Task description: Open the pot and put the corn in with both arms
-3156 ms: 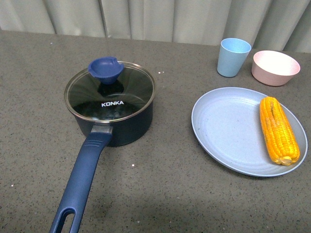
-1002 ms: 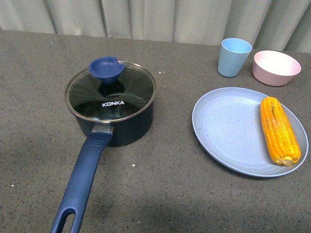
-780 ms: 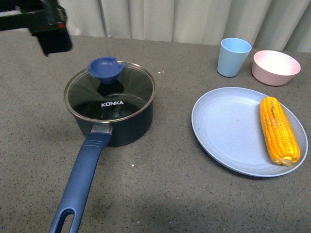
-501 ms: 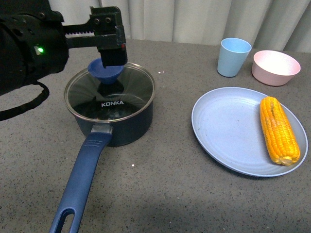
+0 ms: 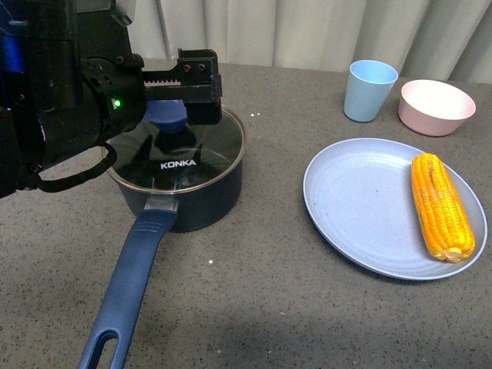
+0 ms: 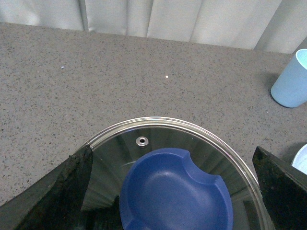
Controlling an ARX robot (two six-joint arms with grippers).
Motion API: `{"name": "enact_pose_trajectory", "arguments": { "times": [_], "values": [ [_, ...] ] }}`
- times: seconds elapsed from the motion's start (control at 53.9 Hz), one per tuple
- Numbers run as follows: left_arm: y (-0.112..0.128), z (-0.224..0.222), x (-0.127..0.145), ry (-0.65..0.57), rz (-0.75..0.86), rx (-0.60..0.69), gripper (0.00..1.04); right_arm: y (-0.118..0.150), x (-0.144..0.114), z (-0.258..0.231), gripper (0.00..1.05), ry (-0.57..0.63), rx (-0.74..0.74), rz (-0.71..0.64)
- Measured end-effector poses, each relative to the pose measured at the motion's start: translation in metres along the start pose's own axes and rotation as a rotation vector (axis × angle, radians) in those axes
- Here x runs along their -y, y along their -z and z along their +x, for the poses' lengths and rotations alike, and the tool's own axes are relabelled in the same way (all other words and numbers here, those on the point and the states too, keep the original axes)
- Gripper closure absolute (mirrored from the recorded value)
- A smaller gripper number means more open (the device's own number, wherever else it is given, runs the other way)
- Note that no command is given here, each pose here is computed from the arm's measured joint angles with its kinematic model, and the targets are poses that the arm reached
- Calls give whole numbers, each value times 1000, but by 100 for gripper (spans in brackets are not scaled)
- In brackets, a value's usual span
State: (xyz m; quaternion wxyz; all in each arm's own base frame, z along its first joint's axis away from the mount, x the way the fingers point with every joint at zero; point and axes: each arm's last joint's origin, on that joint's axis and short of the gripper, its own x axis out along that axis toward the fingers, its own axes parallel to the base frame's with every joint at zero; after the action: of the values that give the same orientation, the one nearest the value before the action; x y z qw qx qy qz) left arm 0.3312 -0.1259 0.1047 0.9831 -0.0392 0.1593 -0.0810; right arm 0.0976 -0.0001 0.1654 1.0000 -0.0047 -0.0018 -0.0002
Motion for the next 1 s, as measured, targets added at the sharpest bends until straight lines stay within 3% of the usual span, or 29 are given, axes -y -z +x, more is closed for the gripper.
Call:
{"name": "enact_pose_trajectory", "arguments": {
  "times": [0.371, 0.446, 0.613, 0.817, 1.002],
  "values": [
    [15, 10, 1, 4, 8, -40, 7, 0, 0, 0, 9, 0, 0, 0],
    [15, 11, 1, 4, 9, -40, 14, 0, 0, 0, 9, 0, 0, 0],
    [16, 11, 1, 10, 8, -40, 41, 0, 0, 0, 9, 0, 0, 0],
    [11, 8, 1, 15, 5, -32, 42, 0, 0, 0, 9, 0, 0, 0],
    [-16, -8, -4, 17, -35, 30, 43, 0, 0, 0, 9, 0, 0, 0]
  ]
}}
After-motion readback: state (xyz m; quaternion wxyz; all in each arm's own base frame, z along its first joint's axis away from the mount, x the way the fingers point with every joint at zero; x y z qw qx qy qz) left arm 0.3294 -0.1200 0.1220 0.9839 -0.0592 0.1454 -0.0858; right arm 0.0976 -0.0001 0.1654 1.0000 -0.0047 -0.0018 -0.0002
